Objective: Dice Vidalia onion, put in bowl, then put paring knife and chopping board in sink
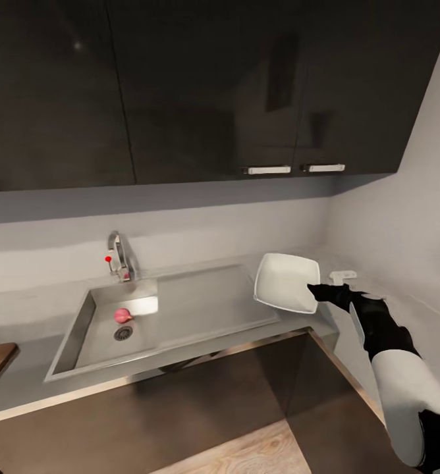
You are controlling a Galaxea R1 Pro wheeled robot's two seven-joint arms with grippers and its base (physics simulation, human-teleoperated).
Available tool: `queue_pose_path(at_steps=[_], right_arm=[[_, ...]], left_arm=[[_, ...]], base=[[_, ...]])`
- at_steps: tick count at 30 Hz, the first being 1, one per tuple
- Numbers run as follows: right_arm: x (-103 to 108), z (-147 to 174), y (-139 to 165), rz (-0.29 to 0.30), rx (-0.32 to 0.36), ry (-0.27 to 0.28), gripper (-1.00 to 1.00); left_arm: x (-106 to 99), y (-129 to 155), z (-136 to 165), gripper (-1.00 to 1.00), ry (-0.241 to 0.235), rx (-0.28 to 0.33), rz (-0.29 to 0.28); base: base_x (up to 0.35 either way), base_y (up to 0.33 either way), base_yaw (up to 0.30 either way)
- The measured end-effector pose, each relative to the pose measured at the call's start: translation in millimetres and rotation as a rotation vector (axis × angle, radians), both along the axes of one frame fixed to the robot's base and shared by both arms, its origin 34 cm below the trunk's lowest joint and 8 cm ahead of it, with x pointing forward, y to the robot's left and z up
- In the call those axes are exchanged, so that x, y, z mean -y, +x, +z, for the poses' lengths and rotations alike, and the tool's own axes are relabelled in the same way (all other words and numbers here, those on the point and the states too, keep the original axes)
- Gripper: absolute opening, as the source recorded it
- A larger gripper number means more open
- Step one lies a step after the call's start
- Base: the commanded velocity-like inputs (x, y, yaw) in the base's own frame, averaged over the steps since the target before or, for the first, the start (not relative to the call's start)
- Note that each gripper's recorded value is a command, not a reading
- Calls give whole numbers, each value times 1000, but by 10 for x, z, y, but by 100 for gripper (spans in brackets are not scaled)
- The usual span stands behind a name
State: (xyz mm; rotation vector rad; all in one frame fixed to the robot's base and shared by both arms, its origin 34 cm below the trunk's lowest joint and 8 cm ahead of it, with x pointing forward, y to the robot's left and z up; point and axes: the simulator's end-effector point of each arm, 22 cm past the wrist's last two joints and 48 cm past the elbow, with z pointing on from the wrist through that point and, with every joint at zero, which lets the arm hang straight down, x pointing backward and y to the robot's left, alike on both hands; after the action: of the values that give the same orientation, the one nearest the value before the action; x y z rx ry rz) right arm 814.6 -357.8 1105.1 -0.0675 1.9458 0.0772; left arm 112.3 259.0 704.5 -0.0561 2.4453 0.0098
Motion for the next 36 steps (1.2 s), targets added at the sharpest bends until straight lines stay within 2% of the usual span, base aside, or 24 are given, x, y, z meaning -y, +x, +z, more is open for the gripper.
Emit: queue_pose_path(at_steps=[5, 13, 36], right_arm=[[-67, -46, 1, 11, -13, -28, -100], [-149, -75, 6, 22, -19, -36, -100], [-162, -81, 5, 25, -21, -31, -100]], left_arm=[[1, 1, 0, 100, 0, 0, 0], [1, 1, 0, 100, 0, 0, 0], [0, 2, -1, 100, 0, 0, 0]], base=[[-35, 270, 0], [-119, 272, 0], [-236, 213, 1]])
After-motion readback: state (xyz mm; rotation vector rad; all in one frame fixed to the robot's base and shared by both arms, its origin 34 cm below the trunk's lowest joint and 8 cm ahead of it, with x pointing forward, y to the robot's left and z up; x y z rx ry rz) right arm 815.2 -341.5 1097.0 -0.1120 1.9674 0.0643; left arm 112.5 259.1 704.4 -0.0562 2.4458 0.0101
